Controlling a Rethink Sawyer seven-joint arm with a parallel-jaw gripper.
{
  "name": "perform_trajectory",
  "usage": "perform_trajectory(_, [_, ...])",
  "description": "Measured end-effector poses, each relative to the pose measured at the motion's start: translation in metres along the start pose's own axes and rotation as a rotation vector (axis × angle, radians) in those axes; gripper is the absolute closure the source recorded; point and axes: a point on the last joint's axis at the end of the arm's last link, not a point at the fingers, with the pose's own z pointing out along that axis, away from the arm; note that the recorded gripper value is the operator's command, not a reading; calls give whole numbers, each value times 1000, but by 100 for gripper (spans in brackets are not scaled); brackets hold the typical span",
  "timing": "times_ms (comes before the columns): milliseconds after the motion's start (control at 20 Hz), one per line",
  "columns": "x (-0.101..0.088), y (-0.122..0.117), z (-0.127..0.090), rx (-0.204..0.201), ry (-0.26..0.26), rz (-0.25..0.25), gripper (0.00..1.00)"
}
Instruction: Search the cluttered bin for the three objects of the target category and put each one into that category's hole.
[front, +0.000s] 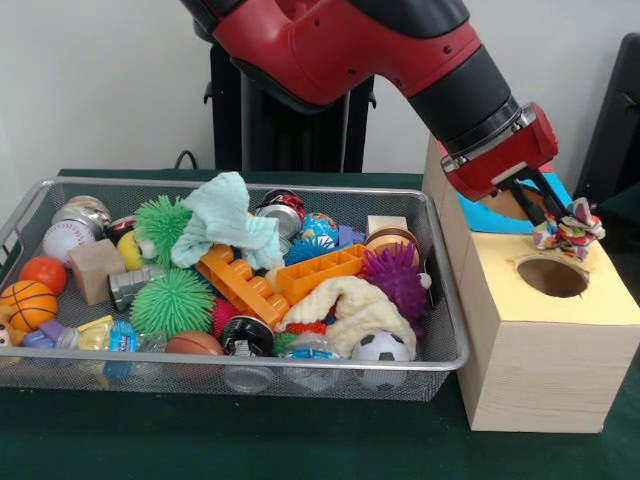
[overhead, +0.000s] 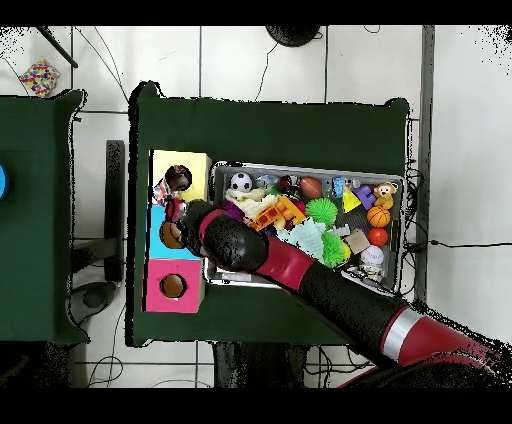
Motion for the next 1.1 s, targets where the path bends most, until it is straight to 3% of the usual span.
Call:
perform_trajectory(500, [-6, -1, -1, 20, -78, -39, 100])
perform_trajectory(1100, [-9, -1, -1, 22, -95, -53, 100])
